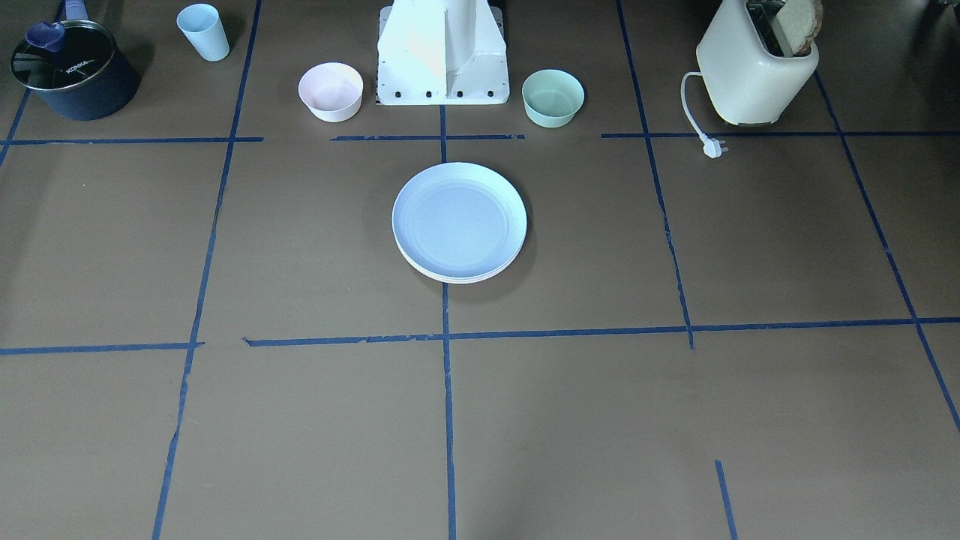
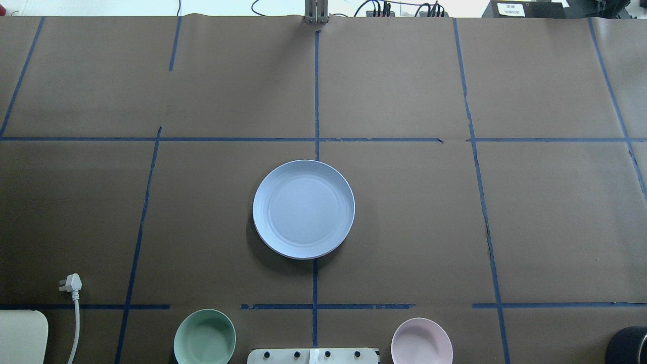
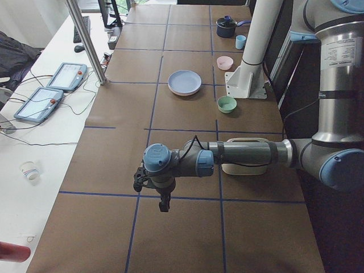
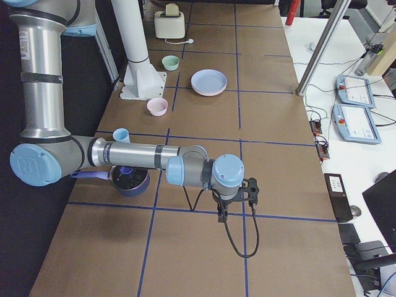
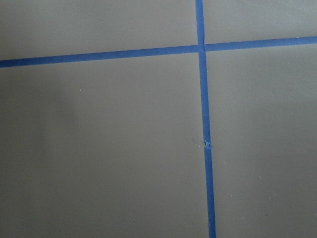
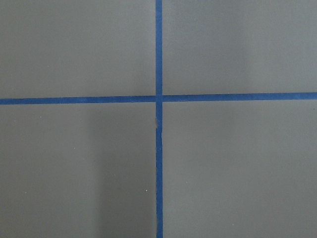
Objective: Stack three plates with pink and blue
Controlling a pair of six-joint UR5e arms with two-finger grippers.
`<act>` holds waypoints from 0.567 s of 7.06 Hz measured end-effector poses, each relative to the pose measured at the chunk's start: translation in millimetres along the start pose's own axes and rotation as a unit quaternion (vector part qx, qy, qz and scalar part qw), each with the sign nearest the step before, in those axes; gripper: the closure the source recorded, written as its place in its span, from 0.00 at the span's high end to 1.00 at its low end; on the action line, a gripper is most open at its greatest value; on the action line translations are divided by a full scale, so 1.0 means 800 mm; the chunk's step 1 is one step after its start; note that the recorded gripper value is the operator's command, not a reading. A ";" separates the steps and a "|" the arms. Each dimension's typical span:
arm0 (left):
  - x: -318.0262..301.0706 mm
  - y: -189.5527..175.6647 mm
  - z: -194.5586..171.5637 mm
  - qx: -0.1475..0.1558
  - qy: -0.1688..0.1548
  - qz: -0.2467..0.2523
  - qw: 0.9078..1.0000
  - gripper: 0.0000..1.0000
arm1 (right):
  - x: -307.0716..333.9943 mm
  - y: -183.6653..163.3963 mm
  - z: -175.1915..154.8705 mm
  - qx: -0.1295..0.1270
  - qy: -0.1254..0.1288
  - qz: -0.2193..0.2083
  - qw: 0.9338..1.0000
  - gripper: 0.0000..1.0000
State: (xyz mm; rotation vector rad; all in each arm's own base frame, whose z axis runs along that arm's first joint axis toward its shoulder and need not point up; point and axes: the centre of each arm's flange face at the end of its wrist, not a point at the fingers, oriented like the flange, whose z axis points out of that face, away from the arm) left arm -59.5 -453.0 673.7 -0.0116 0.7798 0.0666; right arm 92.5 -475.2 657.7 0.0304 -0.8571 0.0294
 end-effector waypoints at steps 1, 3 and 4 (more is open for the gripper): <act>0.000 0.000 0.000 0.000 0.000 0.000 1.000 1.00 | -0.001 0.000 -0.001 0.001 0.000 -0.001 1.000 1.00; 0.000 0.000 0.000 0.000 0.000 0.000 1.000 1.00 | -0.002 0.000 -0.002 0.002 0.000 -0.004 1.000 1.00; 0.001 0.000 0.000 0.000 0.000 0.001 1.000 1.00 | -0.002 0.000 -0.003 0.002 0.000 -0.004 1.000 1.00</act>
